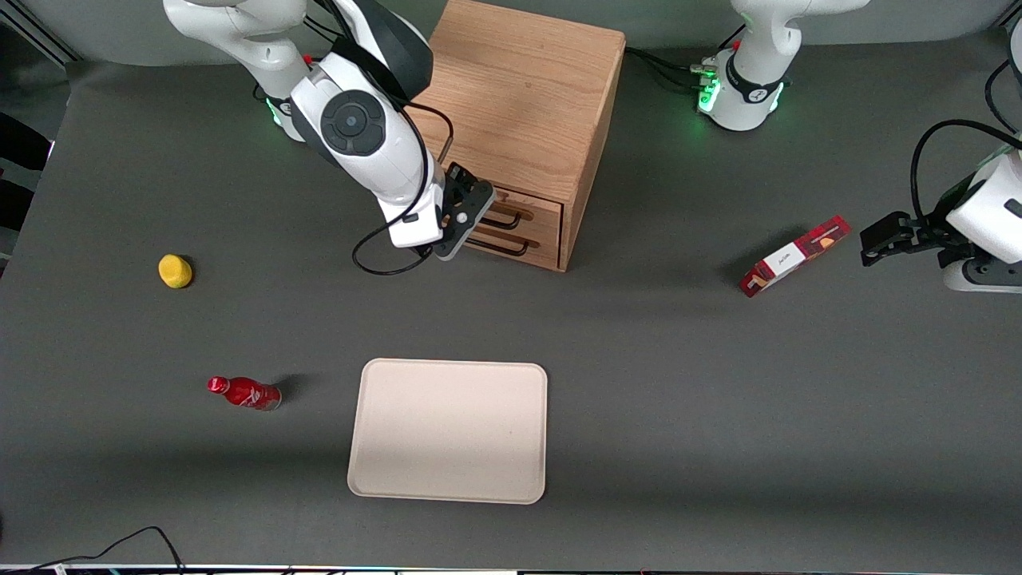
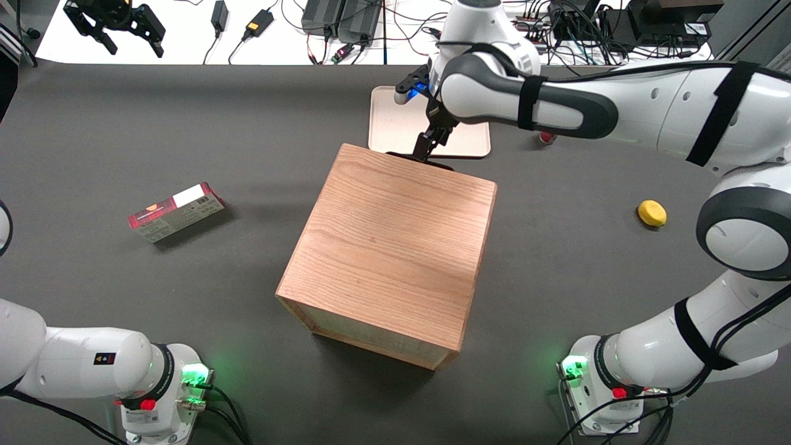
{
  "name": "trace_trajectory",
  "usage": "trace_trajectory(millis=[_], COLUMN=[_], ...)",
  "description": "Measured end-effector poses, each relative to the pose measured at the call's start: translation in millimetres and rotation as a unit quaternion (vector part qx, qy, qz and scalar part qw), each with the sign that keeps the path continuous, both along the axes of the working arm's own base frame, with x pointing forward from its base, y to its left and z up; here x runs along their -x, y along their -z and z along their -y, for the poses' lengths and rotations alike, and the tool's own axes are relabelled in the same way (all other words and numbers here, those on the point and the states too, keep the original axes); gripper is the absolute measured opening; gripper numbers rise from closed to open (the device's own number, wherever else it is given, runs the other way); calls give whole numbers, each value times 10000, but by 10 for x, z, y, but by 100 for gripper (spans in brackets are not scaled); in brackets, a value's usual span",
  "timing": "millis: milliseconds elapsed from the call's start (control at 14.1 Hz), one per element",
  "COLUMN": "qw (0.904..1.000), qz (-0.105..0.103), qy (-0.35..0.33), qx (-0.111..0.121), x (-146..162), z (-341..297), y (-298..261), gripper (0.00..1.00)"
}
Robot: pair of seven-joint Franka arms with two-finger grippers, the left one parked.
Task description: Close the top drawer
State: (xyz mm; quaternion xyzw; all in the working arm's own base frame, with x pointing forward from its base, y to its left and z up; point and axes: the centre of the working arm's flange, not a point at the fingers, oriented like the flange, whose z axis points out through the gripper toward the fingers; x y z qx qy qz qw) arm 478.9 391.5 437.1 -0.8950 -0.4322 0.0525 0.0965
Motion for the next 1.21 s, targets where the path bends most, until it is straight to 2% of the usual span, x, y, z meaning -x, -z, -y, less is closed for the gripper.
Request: trace_trajectory(millis=[284,426,709,922,993,1206], qw=[9999,9996,9959,9864,9819,9638], qz=[-136,-122,198,574,634,629], qy=[74,242,887,1538,1784,2580], qx=[-41,-65,19,60,97,242], x=[-56,-188,-485,-664,-712,-832], z=[59,206,802,1457,1715,2556], y=[-293,-464,-896,-1309,-1414,-1596], gripper=[100,100,100,100,100,100])
